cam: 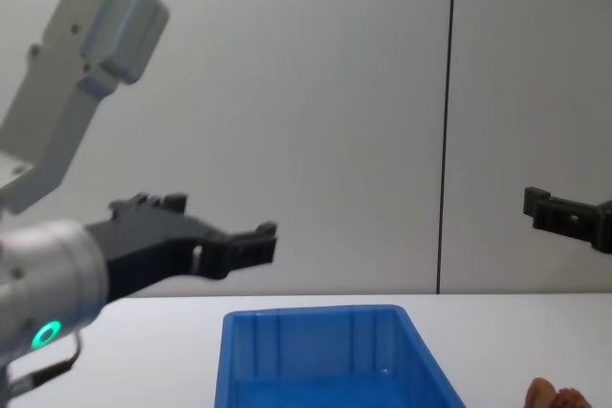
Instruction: Pick up the two dolls from the table and place them into the box.
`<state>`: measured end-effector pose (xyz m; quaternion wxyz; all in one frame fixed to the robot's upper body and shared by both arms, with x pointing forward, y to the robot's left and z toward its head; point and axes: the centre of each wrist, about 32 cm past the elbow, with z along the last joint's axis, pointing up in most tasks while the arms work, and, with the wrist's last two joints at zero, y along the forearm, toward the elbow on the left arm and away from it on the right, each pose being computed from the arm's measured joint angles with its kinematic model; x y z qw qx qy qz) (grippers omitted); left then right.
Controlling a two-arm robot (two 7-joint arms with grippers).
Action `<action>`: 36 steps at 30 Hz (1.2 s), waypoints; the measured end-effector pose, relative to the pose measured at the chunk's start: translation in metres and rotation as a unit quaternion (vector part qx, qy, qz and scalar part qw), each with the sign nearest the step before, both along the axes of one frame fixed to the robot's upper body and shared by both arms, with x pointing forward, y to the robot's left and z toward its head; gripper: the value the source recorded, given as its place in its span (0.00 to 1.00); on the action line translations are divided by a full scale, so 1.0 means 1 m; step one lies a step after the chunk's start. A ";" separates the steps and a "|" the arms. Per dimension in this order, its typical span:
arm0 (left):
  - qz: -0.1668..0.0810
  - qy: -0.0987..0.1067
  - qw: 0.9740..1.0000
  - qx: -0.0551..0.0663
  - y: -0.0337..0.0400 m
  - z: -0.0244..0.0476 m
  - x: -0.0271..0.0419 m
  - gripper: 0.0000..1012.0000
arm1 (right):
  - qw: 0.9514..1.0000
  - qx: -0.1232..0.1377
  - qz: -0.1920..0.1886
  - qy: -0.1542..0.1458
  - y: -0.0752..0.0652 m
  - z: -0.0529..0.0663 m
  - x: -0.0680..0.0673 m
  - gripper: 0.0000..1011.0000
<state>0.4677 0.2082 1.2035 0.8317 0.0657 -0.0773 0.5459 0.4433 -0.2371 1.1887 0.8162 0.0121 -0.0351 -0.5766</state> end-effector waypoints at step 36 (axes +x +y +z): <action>0.121 0.210 0.970 -0.010 0.0602 -0.0295 -0.0415 0.99 | 1.000 0.000 0.000 0.000 0.000 0.000 0.000 0.99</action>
